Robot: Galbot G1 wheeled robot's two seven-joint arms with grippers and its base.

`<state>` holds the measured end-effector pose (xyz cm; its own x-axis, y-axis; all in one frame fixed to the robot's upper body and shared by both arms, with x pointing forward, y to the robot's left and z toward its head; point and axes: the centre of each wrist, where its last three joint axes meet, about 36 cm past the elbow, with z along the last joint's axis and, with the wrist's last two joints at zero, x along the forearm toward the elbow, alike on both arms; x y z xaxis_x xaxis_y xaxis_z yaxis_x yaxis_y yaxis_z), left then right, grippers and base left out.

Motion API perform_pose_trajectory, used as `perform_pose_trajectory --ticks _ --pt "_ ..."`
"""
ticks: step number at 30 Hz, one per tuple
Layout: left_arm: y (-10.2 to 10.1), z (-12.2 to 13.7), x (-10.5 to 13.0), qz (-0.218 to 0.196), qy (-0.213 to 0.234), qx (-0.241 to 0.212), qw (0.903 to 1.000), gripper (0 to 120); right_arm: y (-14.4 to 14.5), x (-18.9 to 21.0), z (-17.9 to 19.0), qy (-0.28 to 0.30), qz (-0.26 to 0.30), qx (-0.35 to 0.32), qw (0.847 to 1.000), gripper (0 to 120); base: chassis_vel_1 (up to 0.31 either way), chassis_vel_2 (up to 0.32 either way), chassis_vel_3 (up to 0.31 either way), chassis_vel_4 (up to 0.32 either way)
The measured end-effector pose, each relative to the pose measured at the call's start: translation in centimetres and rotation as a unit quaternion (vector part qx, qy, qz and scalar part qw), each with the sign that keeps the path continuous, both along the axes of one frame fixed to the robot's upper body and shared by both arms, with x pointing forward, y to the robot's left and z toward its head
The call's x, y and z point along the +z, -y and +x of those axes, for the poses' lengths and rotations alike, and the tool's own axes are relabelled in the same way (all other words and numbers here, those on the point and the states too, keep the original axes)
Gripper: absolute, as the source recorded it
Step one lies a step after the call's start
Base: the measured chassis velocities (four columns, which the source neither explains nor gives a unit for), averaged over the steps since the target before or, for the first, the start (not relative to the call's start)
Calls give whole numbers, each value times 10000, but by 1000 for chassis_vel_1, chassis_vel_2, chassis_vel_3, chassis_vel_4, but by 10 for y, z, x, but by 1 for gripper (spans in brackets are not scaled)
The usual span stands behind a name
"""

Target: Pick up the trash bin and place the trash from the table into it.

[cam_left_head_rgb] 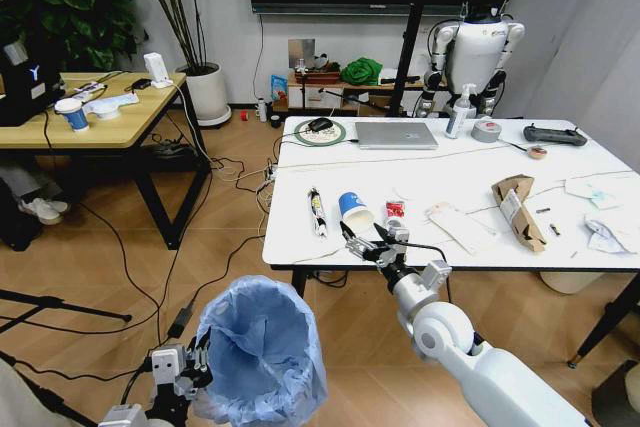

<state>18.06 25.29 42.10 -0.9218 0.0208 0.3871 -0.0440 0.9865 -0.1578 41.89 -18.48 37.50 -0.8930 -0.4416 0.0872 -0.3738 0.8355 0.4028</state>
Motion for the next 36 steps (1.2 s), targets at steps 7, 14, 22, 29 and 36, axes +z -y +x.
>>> perform_pose_trajectory --ticks 7,14,22,29,36 --pt "0 -1 -1 -9 -33 41 10000 0 -6 -10 19 -89 -41 -22 9999 100 0 0 0 0" --pt "-4 -3 3 49 -3 86 10000 0 -7 -10 36 -58 -114 59 9999 100 0 0 0 0" --pt "-3 -6 4 55 -16 130 9999 0 -21 -3 64 22 -43 63 10000 100 0 0 0 0" --pt "-1 -9 3 64 -17 140 9999 0 -28 -11 77 -79 -36 0 10000 100 0 0 0 0" --pt "-1 -9 4 71 7 132 9999 0 -34 -18 80 -99 41 -15 9999 77 0 0 0 0"
